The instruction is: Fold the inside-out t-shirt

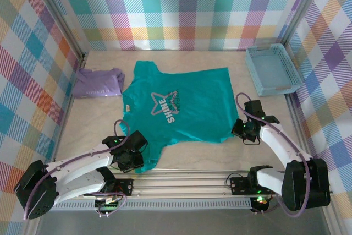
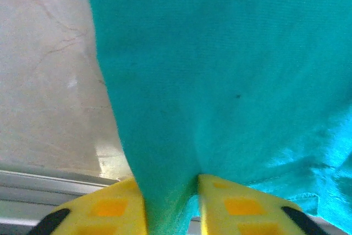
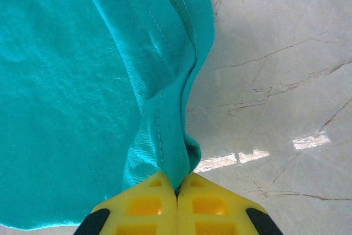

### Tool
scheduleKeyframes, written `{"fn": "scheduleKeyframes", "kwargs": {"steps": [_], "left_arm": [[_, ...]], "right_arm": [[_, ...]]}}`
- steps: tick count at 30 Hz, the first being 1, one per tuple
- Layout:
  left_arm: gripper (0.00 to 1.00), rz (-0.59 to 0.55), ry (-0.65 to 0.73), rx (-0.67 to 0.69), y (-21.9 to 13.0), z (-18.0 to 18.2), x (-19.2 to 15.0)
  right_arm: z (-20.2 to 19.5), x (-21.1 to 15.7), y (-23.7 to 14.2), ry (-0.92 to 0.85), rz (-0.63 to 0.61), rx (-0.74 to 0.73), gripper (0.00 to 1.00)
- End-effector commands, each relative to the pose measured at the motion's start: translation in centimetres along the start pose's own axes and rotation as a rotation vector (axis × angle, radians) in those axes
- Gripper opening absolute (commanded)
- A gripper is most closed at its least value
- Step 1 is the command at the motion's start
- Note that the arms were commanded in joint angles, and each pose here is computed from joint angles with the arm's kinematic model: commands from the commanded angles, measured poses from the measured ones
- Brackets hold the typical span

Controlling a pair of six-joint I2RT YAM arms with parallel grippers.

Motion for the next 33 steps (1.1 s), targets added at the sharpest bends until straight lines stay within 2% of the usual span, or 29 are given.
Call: {"fn": "scheduleKeyframes", "kwargs": {"steps": [1,5,8,11,14,18,21,24,28,33], "left_arm": [[0.21,0.004,0.024,0.003,0.1,0.1,-0.2],[0.09,-0.019,0.024,-0.018,-0.6,0.0,0.0],[0.01,-0.092,0.036,-0.053,-2.7,-0.5,0.9],[0.00,-0.232,0.049,-0.144,-7.3,-1.6,3.2],[0.00,-0.486,0.063,-0.288,-14.6,-2.8,6.3],[0.00,-0.887,0.092,-0.446,-27.3,-4.2,9.5],[0.00,-1.106,0.110,-0.557,-36.5,-4.5,9.8],[0.00,-1.268,0.128,-0.667,-44.5,-3.6,8.9],[0.00,-1.350,0.189,-0.793,-51.8,-2.7,6.9],[0.00,-1.393,0.259,-0.815,-55.7,-2.2,5.8]], "right_arm": [[0.2,-0.3,0.0,-0.018,0.007,0.020,0.05],[0.3,-0.2,0.1,-0.018,0.008,0.021,0.05],[0.4,0.4,-0.5,-0.031,-0.023,0.019,0.05],[0.9,1.9,-2.3,-0.072,-0.096,0.019,0.06],[1.7,4.4,-5.4,-0.126,-0.229,0.021,0.07],[3.0,8.4,-11.2,-0.167,-0.400,0.025,0.07],[4.9,10.9,-16.8,-0.199,-0.538,0.064,0.07],[6.5,12.0,-23.7,-0.220,-0.699,0.113,0.06],[7.5,11.1,-32.6,-0.251,-0.892,0.147,0.05],[8.0,8.0,-40.4,-0.294,-1.052,0.192,0.05]]}}
Point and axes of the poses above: each hand's point on the last joint's axis, 136 mm out from that joint toward the fingers, its own y axis out along the fingers, its own z axis along the line the jaws close on, x = y × z, the point moved 4 cm from there along -y, back along the fingers, and after that the axes turned 11 degrees about -y, right-handed, at the moved point
